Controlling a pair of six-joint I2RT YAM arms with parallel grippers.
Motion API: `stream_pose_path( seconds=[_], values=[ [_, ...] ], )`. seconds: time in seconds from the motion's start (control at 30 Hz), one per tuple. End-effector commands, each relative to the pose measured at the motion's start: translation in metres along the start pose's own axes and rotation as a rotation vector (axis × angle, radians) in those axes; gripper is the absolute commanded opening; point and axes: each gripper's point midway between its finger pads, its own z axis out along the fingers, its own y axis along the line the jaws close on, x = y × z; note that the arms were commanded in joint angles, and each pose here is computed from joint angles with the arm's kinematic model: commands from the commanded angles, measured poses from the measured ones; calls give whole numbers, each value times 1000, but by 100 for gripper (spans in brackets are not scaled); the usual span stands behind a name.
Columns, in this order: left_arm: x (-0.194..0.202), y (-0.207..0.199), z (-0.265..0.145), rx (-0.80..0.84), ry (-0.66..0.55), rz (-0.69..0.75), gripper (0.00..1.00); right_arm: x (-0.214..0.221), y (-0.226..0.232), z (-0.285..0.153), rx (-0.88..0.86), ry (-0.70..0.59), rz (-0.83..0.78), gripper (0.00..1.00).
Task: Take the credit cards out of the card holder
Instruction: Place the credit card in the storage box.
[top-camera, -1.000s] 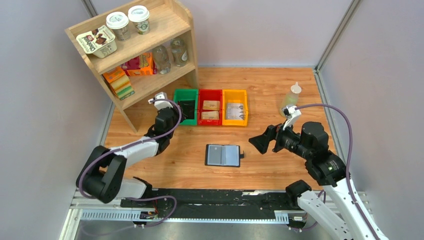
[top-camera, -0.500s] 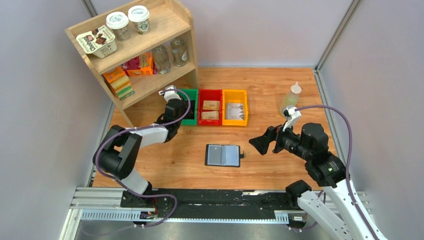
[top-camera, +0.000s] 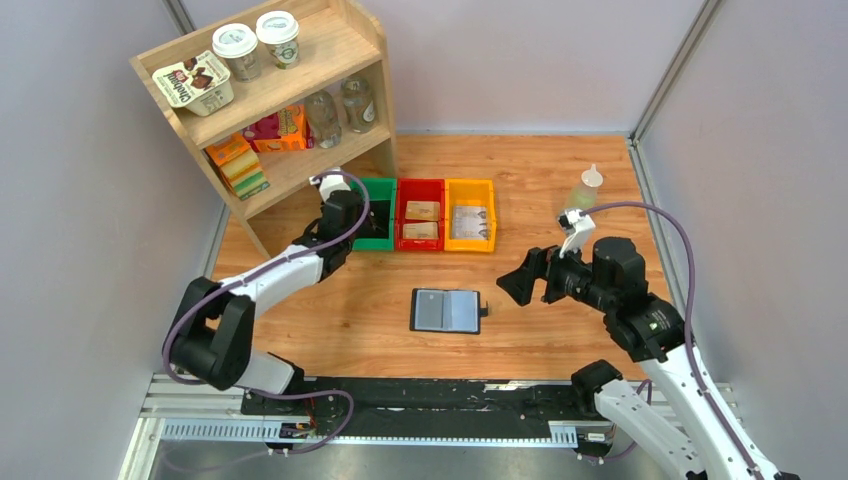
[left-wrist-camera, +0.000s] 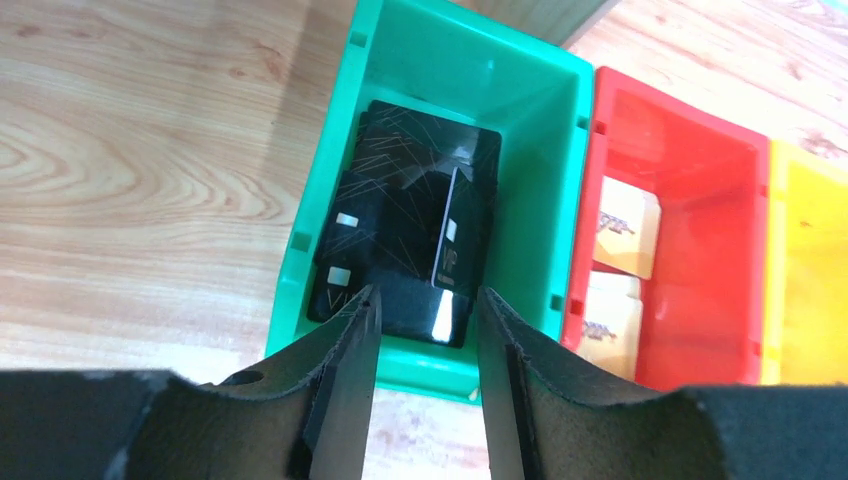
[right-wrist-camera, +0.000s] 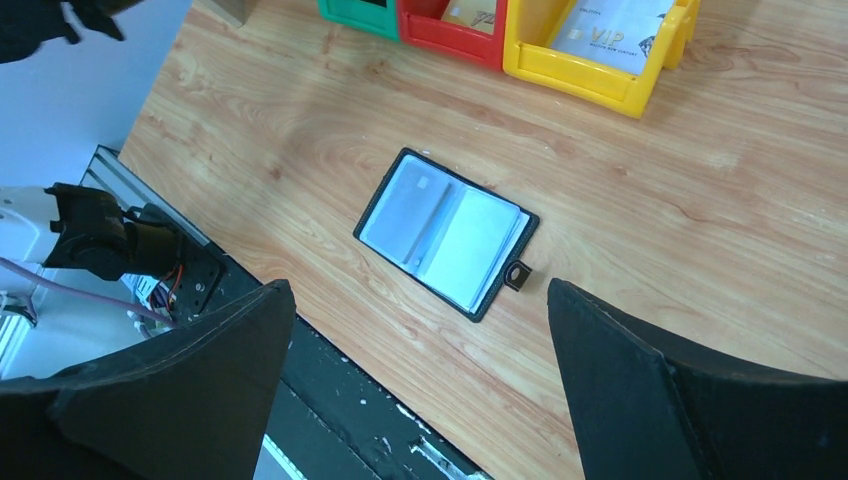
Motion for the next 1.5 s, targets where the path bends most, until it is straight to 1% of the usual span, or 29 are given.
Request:
stream_pose_path(
  seconds=[0.0,0.13,0.2,0.23,0.27,0.3,0.43,0.5,0.53,0.57,0.6,0.67,0.7,0.83,0.93,0.97,1.03,1.1,1.13,1.17,1.2,1.23,1.27,1.3,1.33,1.37,1.4,1.43,1.47],
  values=[
    [-13,-2,-30,20,58,59,48,-12,-2,2,43,5,9,100],
    [-15,-7,-43,64,93,108,48,-3,-9,12,60,55,35,100],
    [-14,-18,-39,109,109,129,44,-1,-11,14,66,65,38,100],
    [-22,-29,-39,144,106,130,41,-1,-11,16,64,65,40,100],
    [-16,-31,-32,145,130,148,39,1,-11,17,62,64,45,100],
    [-23,-36,-29,146,129,154,34,0,-10,18,54,61,49,100],
    [-22,-32,-2,74,143,253,24,-1,-6,21,33,52,66,100],
    [-16,-26,14,38,146,319,22,0,-7,25,23,41,78,100],
    [-6,-19,24,22,166,373,21,0,-6,27,11,34,75,100],
    [-6,-21,31,26,153,398,20,-1,-6,29,8,27,71,100],
    [8,-14,42,6,185,439,20,-3,-8,31,15,13,77,100],
    [18,-2,51,-55,257,495,17,-10,-7,32,28,-4,114,100],
    [21,0,54,-66,272,516,17,-13,-2,32,13,1,127,100],
    [27,10,63,-130,285,522,15,-8,-7,39,34,12,104,100],
    [16,10,55,-151,279,507,15,-3,-11,43,67,42,114,100],
    [5,3,48,-136,253,481,15,1,-11,46,76,49,110,100],
    [-9,-12,34,-77,230,432,20,8,-12,54,93,62,98,100],
    [-20,-30,16,-16,205,412,27,18,-12,62,118,95,78,100],
    [-18,-37,6,11,207,415,32,24,-10,66,126,118,57,100],
    [-28,-45,-7,43,183,393,34,30,-9,71,141,144,28,100],
    [-18,-54,-18,91,210,398,38,35,-9,74,161,163,0,100],
    [-25,-61,-32,126,191,372,40,39,-12,79,201,176,-31,100],
    [-12,-64,-42,157,226,380,43,44,-13,84,226,198,-52,100],
    [-13,-74,-60,204,223,355,43,49,-11,87,238,223,-71,100],
    [1,-66,-68,197,262,355,45,53,-10,92,256,244,-89,100],
    [2,-73,-85,233,265,326,47,58,-9,96,274,265,-117,100],
    [16,-64,-92,230,306,315,48,63,-5,99,285,281,-144,100],
    [19,-65,-107,255,319,269,49,70,-1,104,291,301,-176,100],
    [33,-56,-113,241,353,238,49,77,1,110,300,322,-196,100]
  ],
)
